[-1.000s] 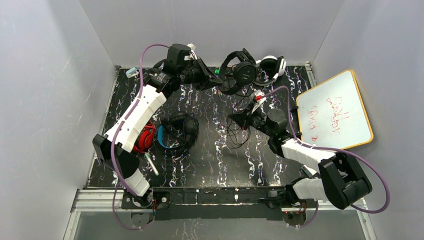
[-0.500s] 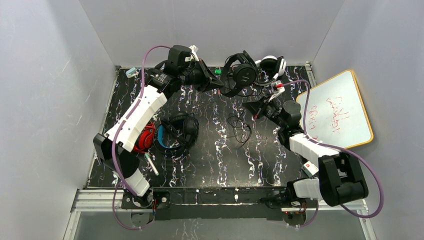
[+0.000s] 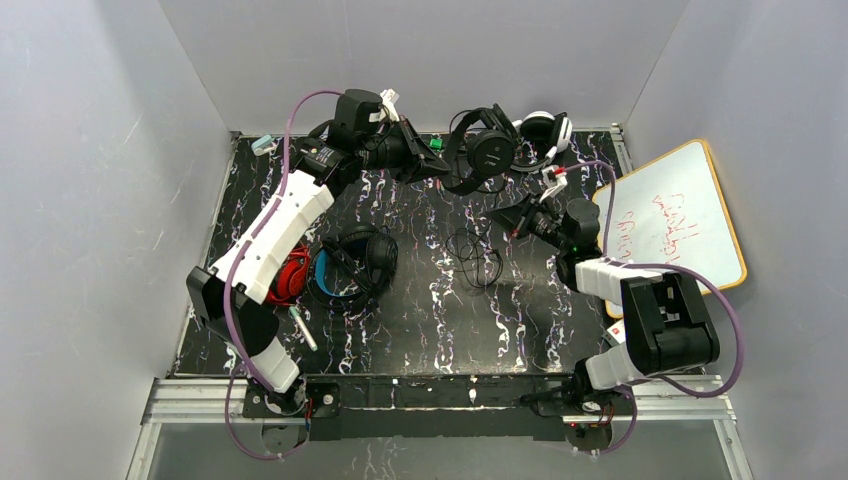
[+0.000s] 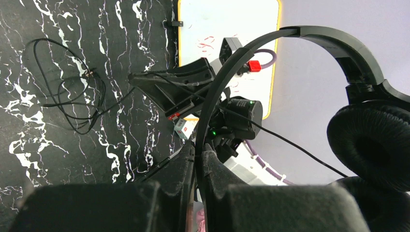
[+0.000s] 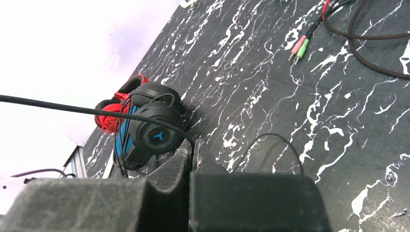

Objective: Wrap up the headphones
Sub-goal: Wrap the headphones cable around the headphones.

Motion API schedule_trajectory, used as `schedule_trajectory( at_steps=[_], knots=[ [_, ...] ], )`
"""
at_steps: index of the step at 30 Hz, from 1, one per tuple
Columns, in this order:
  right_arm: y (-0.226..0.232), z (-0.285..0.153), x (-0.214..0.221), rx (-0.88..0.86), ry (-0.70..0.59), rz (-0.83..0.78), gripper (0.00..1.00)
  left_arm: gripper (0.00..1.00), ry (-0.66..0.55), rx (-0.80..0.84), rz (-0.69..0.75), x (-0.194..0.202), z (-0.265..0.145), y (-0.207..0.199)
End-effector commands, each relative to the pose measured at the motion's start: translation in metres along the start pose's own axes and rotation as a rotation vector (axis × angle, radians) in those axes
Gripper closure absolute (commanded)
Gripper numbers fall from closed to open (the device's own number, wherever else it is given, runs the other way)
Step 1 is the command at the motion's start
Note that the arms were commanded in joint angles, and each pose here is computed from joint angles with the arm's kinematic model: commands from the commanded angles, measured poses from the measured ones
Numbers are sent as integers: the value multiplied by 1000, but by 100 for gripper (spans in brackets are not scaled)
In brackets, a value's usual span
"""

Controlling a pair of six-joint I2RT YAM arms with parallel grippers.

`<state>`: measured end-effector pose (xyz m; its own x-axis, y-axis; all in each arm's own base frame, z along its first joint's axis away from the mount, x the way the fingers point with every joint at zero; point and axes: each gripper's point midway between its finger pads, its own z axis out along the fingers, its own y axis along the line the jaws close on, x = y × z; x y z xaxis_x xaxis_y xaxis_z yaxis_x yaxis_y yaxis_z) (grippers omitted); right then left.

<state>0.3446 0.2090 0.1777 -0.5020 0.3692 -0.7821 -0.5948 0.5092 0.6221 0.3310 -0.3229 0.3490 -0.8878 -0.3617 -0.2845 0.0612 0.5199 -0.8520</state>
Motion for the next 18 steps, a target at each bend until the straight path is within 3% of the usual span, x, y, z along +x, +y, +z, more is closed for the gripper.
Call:
schedule_trajectory(
  at_steps=[1, 13, 18],
  knots=[
    [8, 7, -6, -67, 40, -27, 99, 100, 19, 99, 36, 3, -15, -30],
    [36, 18, 28, -139, 109, -1, 99, 100, 8, 137, -52, -1, 15, -33],
    [57, 22, 45, -172, 162, 0, 99, 100, -106, 54, -104, -18, 25, -11]
  ],
)
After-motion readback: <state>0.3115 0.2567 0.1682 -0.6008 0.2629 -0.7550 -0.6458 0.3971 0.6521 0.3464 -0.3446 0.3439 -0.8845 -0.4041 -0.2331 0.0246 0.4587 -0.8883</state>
